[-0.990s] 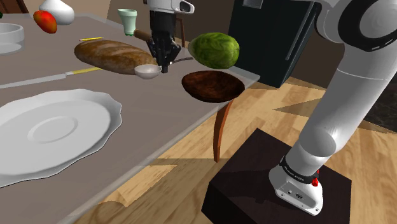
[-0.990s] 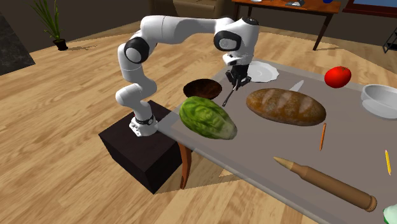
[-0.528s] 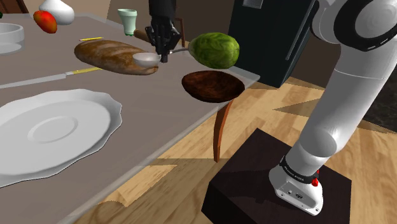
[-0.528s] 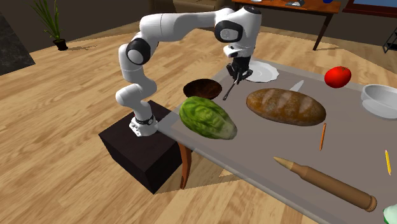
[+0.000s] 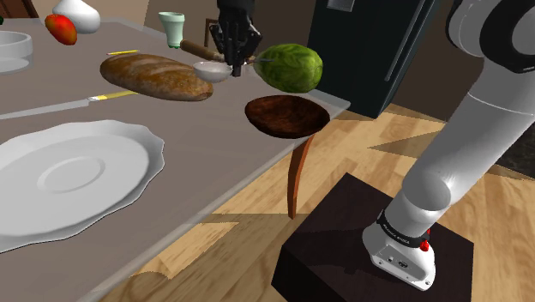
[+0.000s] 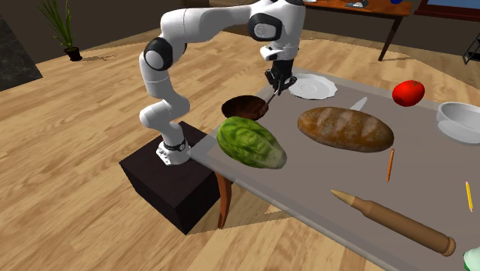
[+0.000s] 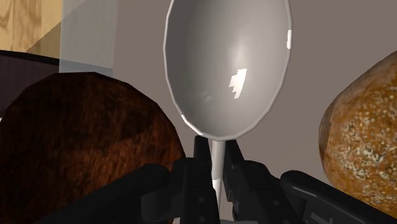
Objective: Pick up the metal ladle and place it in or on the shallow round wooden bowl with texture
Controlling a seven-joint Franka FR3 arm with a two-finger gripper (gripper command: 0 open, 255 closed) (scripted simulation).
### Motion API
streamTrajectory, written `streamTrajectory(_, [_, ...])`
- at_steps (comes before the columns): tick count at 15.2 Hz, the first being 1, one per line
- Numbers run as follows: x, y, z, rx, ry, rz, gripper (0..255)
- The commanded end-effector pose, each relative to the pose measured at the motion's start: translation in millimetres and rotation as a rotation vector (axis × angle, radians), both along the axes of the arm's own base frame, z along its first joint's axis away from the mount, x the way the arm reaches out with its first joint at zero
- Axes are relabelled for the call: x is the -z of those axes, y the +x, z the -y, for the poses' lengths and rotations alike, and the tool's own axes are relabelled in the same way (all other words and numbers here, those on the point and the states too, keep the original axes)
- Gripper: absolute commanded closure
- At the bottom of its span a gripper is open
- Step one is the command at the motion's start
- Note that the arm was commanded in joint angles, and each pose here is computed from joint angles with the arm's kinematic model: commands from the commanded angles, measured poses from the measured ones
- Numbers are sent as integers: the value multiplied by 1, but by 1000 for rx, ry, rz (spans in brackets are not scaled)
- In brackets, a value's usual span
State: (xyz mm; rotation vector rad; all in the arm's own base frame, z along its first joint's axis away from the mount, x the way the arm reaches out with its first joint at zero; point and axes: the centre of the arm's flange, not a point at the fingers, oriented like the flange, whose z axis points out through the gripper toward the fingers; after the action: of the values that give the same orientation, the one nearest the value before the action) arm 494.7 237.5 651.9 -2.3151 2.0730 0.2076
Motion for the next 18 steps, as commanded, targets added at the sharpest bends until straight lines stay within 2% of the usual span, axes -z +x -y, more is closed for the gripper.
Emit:
streamTrajectory(1, [-1,-24,9,0,2,0,255])
streamTrajectory(9, [-4,-119,44,0,2,0,255])
streamTrajectory(18, [44,-119,44,0,2,0,255])
